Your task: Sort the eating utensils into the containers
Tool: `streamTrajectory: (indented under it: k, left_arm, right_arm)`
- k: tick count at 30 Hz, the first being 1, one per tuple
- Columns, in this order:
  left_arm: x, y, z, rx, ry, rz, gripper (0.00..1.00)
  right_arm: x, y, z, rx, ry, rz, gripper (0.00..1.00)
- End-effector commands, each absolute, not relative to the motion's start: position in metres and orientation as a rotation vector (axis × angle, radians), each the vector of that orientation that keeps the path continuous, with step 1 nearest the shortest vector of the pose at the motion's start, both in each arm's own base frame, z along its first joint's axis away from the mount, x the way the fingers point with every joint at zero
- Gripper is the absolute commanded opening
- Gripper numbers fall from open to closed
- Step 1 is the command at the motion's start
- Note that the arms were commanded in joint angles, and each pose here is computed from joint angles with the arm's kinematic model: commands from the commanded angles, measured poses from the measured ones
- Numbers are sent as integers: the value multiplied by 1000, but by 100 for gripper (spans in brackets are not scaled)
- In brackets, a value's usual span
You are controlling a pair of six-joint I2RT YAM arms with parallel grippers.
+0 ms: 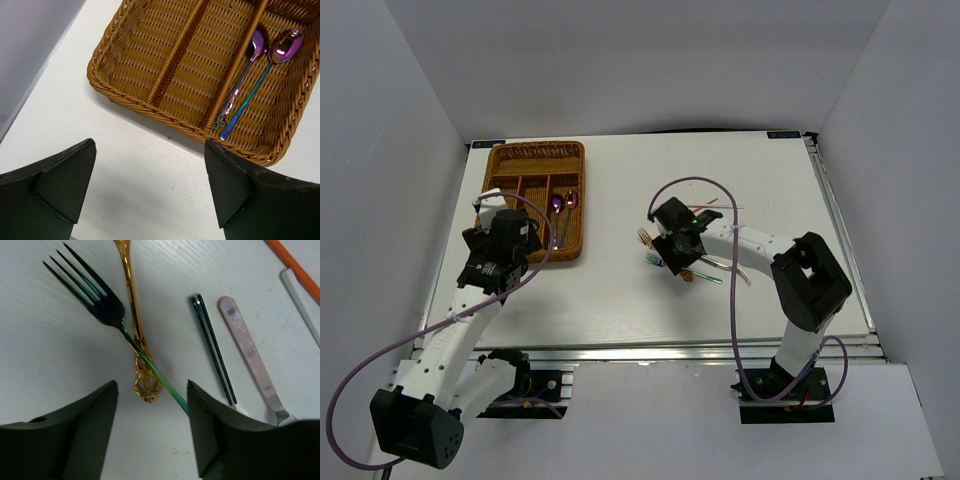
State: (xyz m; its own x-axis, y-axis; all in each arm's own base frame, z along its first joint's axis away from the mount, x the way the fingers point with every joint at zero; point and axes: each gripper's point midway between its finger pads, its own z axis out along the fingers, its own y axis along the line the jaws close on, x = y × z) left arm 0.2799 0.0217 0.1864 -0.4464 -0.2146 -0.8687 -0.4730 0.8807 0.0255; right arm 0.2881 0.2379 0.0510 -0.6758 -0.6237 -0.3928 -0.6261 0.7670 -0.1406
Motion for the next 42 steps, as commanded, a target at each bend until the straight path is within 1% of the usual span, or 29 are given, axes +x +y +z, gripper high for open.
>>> streamTrajectory:
  k: [1,3,4,5,7,15,22,29,31,35,40,42]
  left_arm:
    - [286,16,193,-479,2036,291,98]
    - [286,15,192,-473,2042,285,98]
    - [287,14,191,-470,2044,283,98]
    - [287,14,191,-469,2047,283,98]
    - [287,13,190,-464,2050,278,98]
    - [288,11,190,-452,2055,266,98]
    - [288,10,190,-451,2053,260,98]
    - [288,9,190,-445,2057,254,98]
    - [288,9,190,-445,2055,253,98]
    - [288,9,189,-443,2059,252,98]
    - [288,8,190,-443,2057,249,98]
    - [288,8,190,-443,2056,248,98]
  right_arm:
    - [285,232,63,-1016,2495,70,60]
    - [285,226,57,-1018,2520,88,52]
    - [285,224,54,-1025,2529,91,45]
    - [287,220,50,-1020,2544,99,42]
    - [289,216,46,-1016,2555,92,38]
    - [287,218,38,-1046,2572,157,39]
    - [284,212,14,-1049,2628,115,34]
    - [283,211,2,-1050,2649,104,24]
    - [282,214,0,-1054,2651,127,19]
    - [276,215,-8,-1067,2680,159,16]
    - [275,218,-7,-1052,2681,181,0]
    - [276,220,-1,-1018,2670,196,0]
